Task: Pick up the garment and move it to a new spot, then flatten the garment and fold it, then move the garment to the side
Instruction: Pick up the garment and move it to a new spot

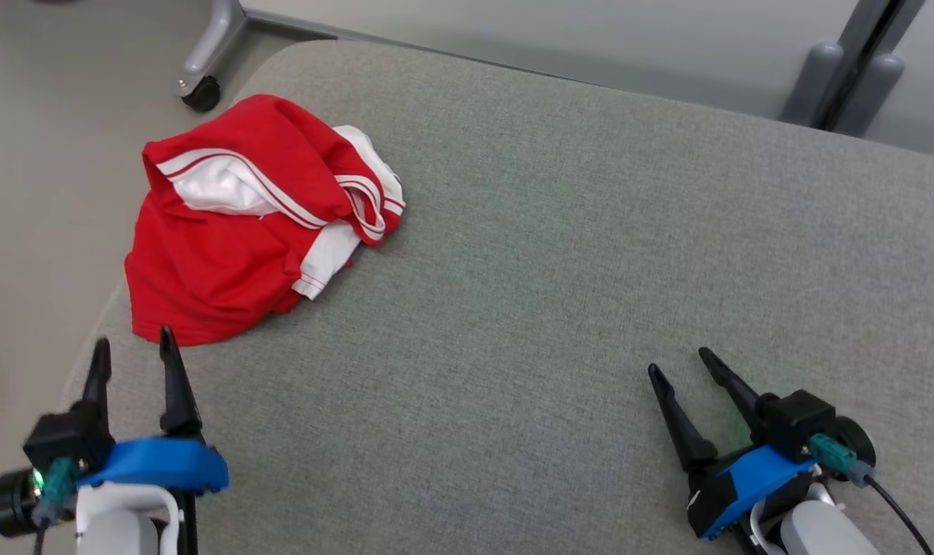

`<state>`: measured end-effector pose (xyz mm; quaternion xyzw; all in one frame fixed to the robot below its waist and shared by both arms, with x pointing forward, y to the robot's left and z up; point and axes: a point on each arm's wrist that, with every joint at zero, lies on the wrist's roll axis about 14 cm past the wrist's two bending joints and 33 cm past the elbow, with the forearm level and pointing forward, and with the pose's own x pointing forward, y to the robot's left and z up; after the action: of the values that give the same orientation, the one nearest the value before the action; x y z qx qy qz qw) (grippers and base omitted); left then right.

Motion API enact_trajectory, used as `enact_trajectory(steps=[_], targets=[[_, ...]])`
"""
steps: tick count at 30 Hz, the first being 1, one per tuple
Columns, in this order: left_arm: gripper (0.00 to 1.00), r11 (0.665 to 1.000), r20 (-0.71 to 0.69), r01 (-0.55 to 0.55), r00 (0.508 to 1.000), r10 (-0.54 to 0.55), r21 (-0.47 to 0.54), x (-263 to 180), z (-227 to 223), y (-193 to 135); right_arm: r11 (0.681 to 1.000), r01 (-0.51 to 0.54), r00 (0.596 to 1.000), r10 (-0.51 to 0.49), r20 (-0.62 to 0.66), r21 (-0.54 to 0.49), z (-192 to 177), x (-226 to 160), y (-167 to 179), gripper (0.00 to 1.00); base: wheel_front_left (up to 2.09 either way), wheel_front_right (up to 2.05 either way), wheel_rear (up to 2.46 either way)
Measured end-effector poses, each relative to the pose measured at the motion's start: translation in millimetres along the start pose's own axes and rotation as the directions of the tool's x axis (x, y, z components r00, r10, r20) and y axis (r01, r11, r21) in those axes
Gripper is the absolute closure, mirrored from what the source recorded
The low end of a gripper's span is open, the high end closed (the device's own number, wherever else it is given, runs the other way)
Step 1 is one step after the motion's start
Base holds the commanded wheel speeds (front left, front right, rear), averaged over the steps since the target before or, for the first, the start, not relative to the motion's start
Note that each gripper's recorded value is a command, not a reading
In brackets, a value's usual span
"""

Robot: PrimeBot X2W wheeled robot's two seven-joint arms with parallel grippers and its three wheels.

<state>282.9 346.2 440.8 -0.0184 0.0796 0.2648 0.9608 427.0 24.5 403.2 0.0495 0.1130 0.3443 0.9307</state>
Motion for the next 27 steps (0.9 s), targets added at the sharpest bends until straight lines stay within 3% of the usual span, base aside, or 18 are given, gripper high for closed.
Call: enact_trajectory(steps=[12,22,27], targets=[[0.00,0.969,0.125,0.087,0.985,-0.118,0.231,102.0,69.4,-19.3,0.999,0.029,0.999,-0.029,-0.019,0.029,-18.9,6.2,-36.1,0.00,0.00,0.00,0.00],[0.00,0.913,-0.017,0.194,0.979,-0.202,0.359,155.1,56.0,-39.5,0.998,0.054,0.998,-0.054,-0.014,0.042,-23.7,8.5,-53.0,0.00,0.00,0.00,0.00],[0.00,0.908,-0.097,0.217,0.976,-0.195,0.358,174.1,49.0,-46.1,0.996,0.065,0.998,-0.064,-0.017,0.057,-27.5,8.5,-58.0,0.00,0.00,0.00,0.00]])
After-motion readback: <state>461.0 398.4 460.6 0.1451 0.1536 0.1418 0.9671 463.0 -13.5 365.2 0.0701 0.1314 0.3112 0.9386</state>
